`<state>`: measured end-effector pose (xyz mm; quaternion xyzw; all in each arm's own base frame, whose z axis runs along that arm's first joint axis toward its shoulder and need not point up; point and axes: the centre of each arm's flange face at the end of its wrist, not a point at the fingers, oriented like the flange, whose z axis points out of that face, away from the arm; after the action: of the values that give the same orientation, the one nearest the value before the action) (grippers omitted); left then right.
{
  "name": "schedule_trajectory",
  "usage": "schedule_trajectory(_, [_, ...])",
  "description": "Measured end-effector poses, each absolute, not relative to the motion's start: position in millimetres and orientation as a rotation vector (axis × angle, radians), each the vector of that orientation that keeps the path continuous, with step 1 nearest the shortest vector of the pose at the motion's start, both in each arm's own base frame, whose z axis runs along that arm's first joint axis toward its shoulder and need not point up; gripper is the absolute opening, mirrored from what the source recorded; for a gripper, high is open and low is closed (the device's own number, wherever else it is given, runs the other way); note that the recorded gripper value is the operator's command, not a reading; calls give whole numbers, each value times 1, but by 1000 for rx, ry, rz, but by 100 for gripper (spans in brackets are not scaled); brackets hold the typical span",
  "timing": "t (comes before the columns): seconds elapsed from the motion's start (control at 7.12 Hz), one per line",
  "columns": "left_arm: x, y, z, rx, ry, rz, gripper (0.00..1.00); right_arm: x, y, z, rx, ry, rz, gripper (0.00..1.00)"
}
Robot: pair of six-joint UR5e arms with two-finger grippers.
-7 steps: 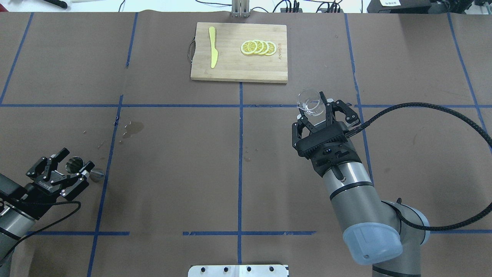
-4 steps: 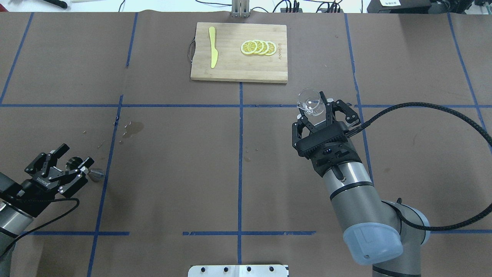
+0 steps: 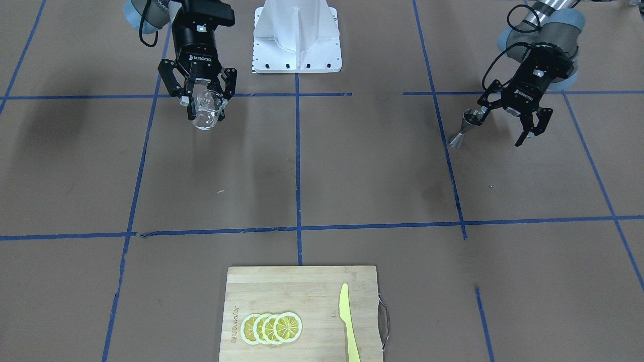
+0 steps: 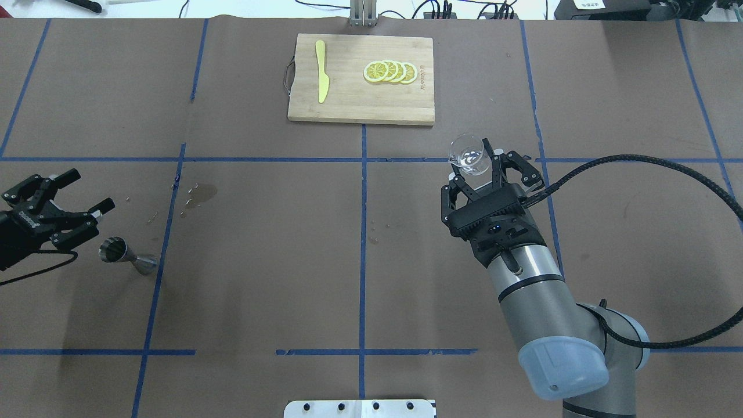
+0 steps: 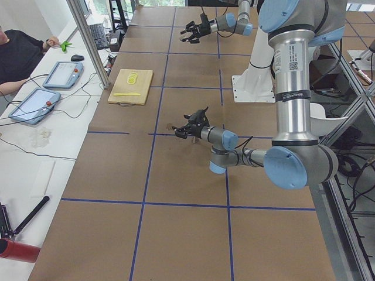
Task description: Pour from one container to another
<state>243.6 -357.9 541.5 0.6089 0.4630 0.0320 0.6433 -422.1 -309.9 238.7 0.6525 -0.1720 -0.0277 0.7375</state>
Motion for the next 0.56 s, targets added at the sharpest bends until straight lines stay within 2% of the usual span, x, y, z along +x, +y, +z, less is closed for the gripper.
schedule_trajectory(0.28, [200, -397, 543, 1379, 980, 71, 100, -422, -310, 239, 1433, -378, -61, 0])
schedule_trajectory(0.56, [171, -419, 538, 1386, 978, -72, 100, -422, -310, 239, 1433, -378, -61, 0])
